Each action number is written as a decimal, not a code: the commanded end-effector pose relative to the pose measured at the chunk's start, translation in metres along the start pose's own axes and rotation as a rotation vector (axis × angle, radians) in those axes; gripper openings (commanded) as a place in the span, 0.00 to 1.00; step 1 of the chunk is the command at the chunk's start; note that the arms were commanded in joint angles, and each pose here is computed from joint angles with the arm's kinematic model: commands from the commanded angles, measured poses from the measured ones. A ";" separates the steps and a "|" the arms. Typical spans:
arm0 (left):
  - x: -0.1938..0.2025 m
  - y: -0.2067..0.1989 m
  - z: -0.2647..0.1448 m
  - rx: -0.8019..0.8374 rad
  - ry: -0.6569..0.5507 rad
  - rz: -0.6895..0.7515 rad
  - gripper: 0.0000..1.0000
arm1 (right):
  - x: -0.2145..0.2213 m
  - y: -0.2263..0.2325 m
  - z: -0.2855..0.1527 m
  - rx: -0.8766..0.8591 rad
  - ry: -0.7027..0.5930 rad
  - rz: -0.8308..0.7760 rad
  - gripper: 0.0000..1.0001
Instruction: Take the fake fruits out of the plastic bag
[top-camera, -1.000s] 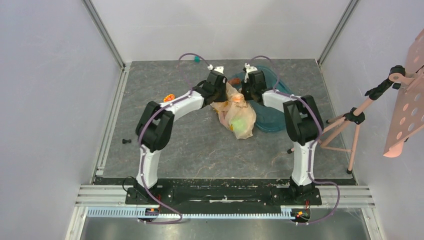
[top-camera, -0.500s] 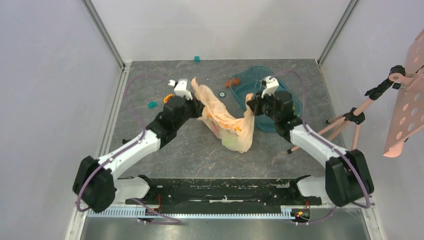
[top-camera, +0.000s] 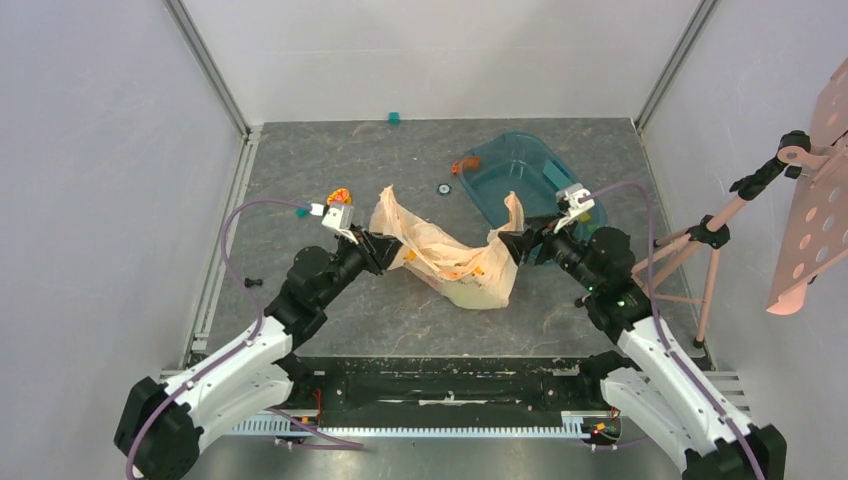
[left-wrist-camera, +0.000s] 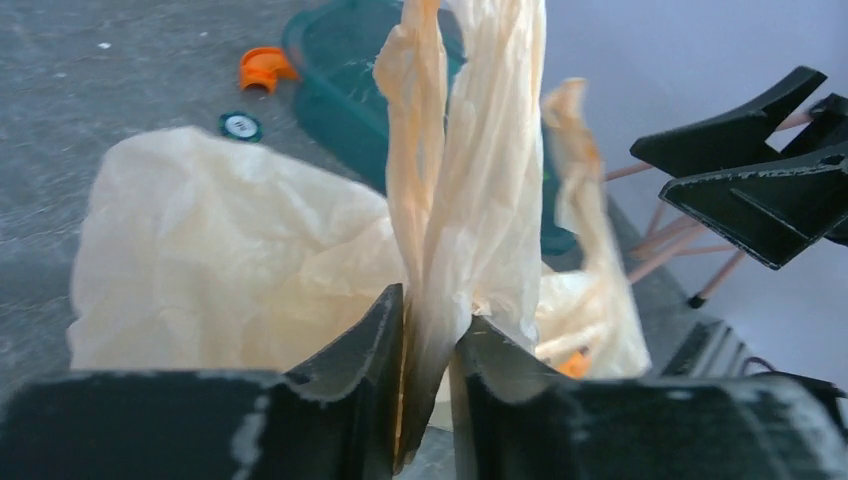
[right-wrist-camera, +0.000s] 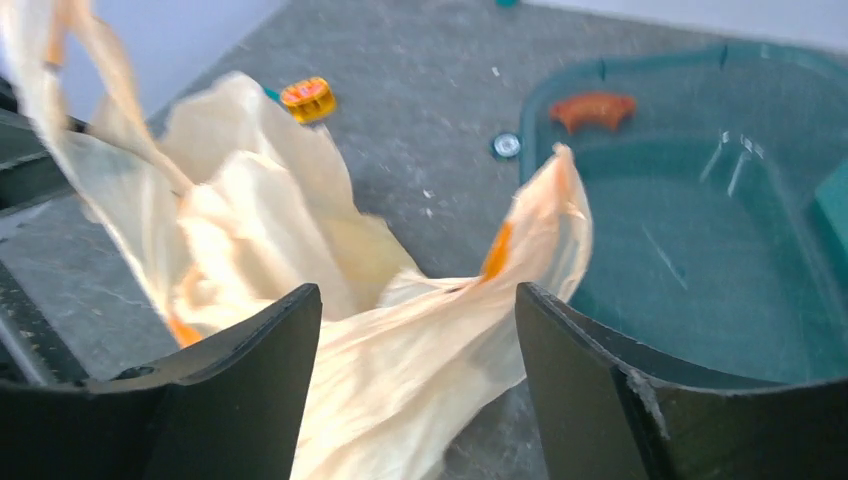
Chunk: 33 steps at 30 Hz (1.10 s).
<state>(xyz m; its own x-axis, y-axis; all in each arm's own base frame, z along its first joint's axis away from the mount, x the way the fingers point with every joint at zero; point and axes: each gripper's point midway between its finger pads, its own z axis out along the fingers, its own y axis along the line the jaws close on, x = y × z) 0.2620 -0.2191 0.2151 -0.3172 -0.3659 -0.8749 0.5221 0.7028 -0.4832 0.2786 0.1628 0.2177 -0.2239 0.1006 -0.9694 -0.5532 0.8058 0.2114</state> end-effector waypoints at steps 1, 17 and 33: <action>-0.023 -0.033 -0.012 0.139 -0.050 -0.012 0.39 | -0.056 0.040 -0.021 -0.151 -0.069 -0.056 0.77; -0.026 -0.009 -0.042 -0.110 0.134 0.009 0.88 | -0.042 0.087 -0.005 -0.309 0.100 -0.035 0.56; -0.020 -0.007 -0.026 -0.141 0.227 0.026 0.46 | -0.016 0.119 0.003 -0.381 0.168 -0.037 0.43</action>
<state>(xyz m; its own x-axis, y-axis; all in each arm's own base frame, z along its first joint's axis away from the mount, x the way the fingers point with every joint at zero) 0.2395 -0.1912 0.2091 -0.5146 -0.2270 -0.8269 0.3630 0.8160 -0.4499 0.2172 0.2518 0.2473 -0.3399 -0.0749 -0.9375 -0.8069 0.5352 0.2498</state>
